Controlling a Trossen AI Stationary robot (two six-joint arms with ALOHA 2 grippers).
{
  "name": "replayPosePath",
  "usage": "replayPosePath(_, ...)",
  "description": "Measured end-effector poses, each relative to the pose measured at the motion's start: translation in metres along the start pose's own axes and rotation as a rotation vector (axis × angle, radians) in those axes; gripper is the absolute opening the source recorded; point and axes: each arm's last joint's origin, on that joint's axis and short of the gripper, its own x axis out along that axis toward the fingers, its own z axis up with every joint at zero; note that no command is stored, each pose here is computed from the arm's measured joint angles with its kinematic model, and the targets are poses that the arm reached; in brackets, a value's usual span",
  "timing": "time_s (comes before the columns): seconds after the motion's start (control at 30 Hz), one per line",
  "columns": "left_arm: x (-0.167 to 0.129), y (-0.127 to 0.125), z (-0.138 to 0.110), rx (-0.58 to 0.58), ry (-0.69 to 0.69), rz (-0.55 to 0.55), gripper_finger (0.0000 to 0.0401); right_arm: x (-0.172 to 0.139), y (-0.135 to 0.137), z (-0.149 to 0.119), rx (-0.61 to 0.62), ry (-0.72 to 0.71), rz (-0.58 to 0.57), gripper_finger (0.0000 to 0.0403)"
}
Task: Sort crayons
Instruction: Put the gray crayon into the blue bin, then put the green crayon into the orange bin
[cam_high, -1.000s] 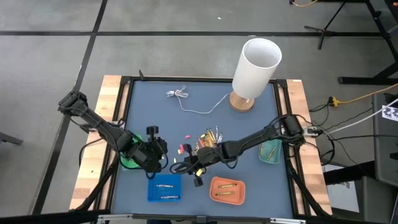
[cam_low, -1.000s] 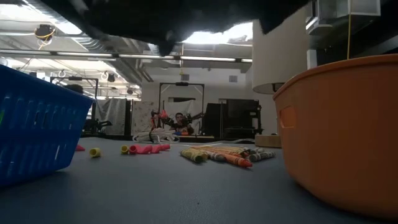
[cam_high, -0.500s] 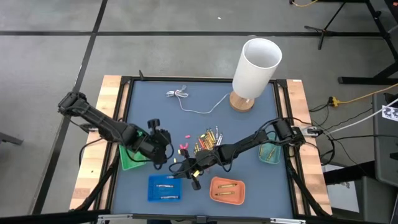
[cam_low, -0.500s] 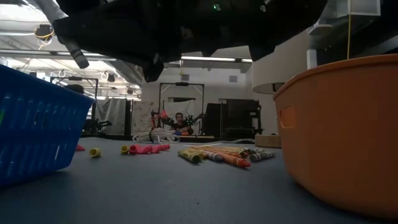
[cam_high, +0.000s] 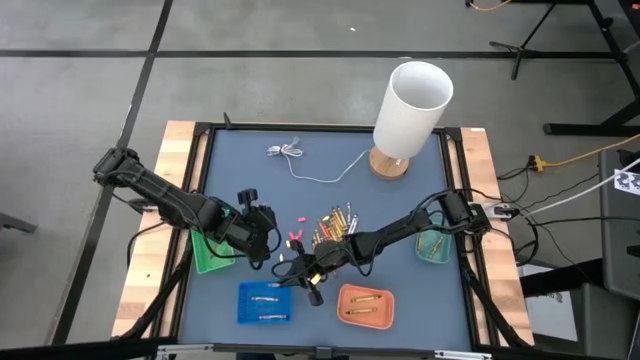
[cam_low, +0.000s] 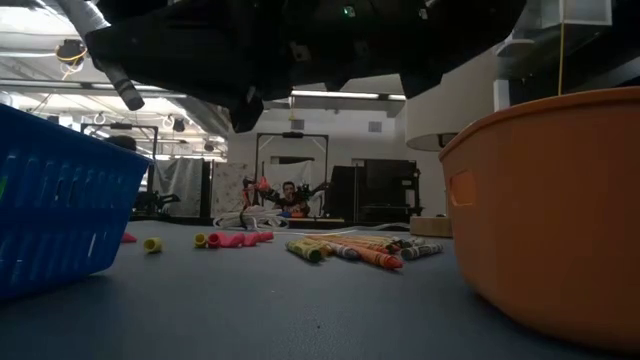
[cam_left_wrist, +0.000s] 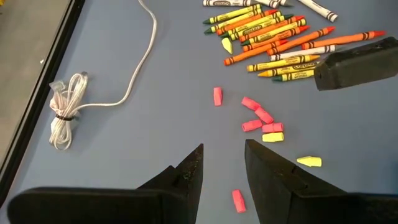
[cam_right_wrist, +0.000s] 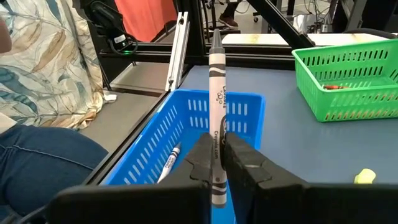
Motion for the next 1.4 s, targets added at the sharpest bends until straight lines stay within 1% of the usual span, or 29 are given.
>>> replayPosePath(0.23, 0.0, 0.0, 0.0, 0.0, 0.0, 0.0, 0.0103, 0.0, 0.0, 0.0, 0.001, 0.0, -0.001, 0.0111)
replayPosePath(0.33, 0.0, 0.0, 0.0, 0.0, 0.0, 0.0, 0.0103, 0.0, 0.0, 0.0, 0.001, -0.001, -0.009, 0.0133)
replayPosePath(0.43, 0.0, 0.0, 0.0, -0.001, -0.001, 0.0, 0.0103, 0.0, 0.0, 0.0, 0.001, -0.001, -0.01, 0.0144)
replayPosePath(0.53, 0.0, 0.0, 0.001, -0.005, -0.007, -0.004, 0.0103, 0.0, -0.001, 0.0, 0.001, 0.006, -0.011, 0.0146)
replayPosePath(0.6, 0.0, -0.001, 0.002, -0.012, -0.016, -0.01, 0.0103, 0.0, -0.001, -0.001, 0.001, 0.025, -0.013, 0.0146)
replayPosePath(0.67, 0.0, -0.002, 0.004, -0.026, -0.034, -0.026, 0.0103, -0.005, 0.0, 0.003, -0.006, 0.063, -0.016, 0.0147)
replayPosePath(0.77, 0.0, -0.004, 0.007, -0.049, -0.065, -0.044, 0.0103, -0.021, 0.005, 0.023, -0.058, 0.134, -0.024, 0.0147)
replayPosePath(0.83, 0.0, -0.005, 0.01, -0.063, -0.085, -0.055, 0.0103, -0.035, 0.008, 0.036, -0.072, 0.201, -0.03, 0.0147)
replayPosePath(0.9, -0.001, -0.006, 0.011, -0.074, -0.1, -0.065, 0.0103, -0.052, 0.013, 0.049, -0.067, 0.275, -0.034, 0.0147)
replayPosePath(1.03, -0.001, -0.009, 0.016, -0.063, -0.138, -0.097, 0.0103, -0.088, 0.021, 0.076, -0.055, 0.35, -0.035, 0.0147)
replayPosePath(1.13, -0.001, -0.011, 0.022, -0.02, -0.162, -0.184, 0.0103, -0.113, 0.027, 0.092, -0.048, 0.393, -0.04, 0.0147)
replayPosePath(1.27, 0.002, -0.015, 0.034, 0.041, -0.228, -0.308, 0.0103, -0.145, 0.034, 0.112, -0.046, 0.4, -0.04, 0.0147)
replayPosePath(1.33, 0.006, -0.017, 0.041, 0.07, -0.265, -0.365, 0.0103, -0.158, 0.037, 0.118, -0.043, 0.416, -0.041, 0.0147)
replayPosePath(1.4, 0.011, -0.021, 0.045, 0.11, -0.289, -0.41, 0.0103, -0.17, 0.038, 0.121, -0.045, 0.449, -0.072, 0.0147)
